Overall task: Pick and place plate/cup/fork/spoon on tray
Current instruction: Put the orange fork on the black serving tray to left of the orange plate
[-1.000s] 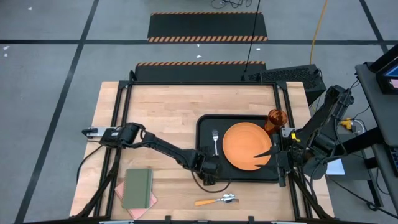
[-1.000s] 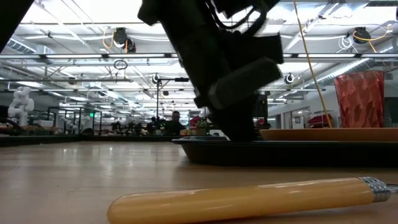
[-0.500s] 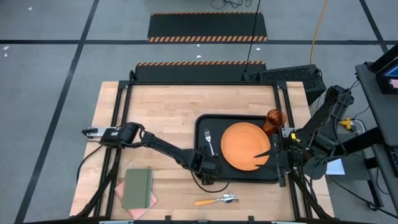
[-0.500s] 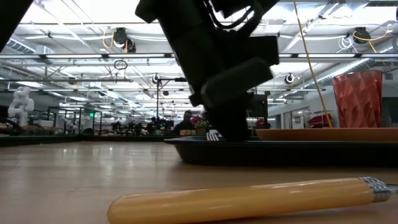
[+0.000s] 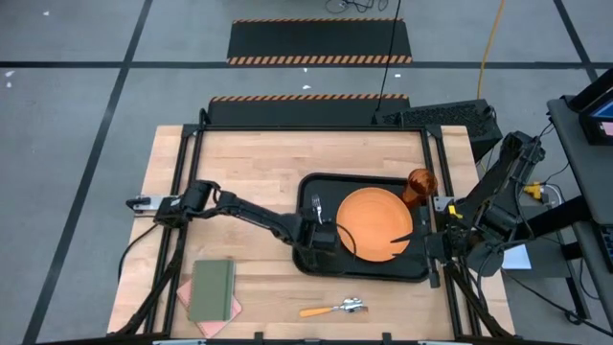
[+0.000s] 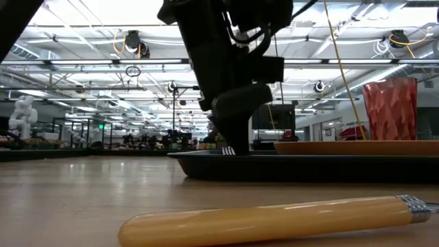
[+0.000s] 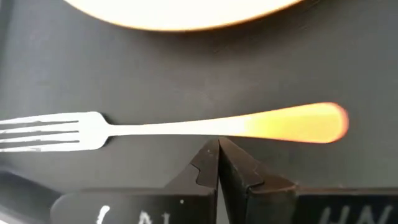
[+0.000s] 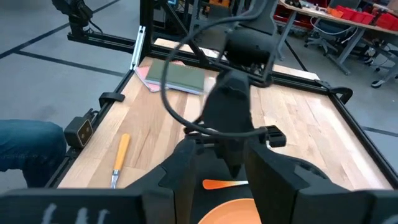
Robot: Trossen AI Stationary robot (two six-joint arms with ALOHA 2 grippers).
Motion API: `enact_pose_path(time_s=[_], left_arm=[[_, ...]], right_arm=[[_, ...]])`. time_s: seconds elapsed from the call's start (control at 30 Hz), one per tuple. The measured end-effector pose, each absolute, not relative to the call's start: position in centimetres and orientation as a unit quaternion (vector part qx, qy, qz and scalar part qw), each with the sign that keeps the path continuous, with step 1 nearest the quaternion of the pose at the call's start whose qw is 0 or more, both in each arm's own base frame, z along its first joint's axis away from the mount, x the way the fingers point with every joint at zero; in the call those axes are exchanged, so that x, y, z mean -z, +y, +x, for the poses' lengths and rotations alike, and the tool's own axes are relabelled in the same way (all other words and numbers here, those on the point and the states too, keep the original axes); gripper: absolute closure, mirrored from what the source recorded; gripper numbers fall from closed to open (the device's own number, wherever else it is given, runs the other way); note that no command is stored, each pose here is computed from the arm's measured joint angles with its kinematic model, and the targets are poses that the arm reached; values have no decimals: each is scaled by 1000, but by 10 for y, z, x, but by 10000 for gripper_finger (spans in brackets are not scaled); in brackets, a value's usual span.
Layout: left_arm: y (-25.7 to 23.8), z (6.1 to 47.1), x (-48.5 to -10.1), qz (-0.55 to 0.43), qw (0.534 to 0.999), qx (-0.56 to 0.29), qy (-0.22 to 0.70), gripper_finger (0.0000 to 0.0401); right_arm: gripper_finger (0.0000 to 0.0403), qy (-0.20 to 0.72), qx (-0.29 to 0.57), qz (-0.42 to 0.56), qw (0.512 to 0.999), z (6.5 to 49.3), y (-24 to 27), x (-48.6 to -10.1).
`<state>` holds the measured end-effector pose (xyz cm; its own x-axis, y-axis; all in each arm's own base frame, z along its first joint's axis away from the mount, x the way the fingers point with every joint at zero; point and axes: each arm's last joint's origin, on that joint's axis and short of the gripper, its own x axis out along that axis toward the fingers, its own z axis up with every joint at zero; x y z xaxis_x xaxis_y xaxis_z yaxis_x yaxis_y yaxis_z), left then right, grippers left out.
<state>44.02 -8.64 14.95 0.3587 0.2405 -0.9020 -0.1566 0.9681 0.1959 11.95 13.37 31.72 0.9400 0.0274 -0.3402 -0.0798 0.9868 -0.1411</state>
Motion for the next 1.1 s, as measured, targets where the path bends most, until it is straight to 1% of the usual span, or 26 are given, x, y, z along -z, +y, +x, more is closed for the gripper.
enact_pose_path(time_s=[0.13, 0.3, 0.5, 0.7, 0.93, 1.1], left_arm=[[-71, 440, -149, 39, 813, -129, 566, 397], [-58, 442, -148, 22, 809, -148, 568, 387], [-56, 441, -148, 28, 806, -144, 574, 397], [-53, 440, -148, 40, 799, -139, 583, 387], [-45, 441, -147, 22, 800, -133, 585, 397], [-45, 443, -147, 26, 802, -136, 581, 391]], right_arm=[[273, 171, -29, -85, 981, 119, 134, -317], [273, 176, -27, -86, 980, 119, 133, -316], [273, 176, -24, -71, 982, 119, 133, -316], [273, 178, -25, -78, 981, 119, 133, -316], [273, 182, -24, -83, 980, 119, 132, -315], [273, 182, -21, -68, 981, 119, 133, -315]])
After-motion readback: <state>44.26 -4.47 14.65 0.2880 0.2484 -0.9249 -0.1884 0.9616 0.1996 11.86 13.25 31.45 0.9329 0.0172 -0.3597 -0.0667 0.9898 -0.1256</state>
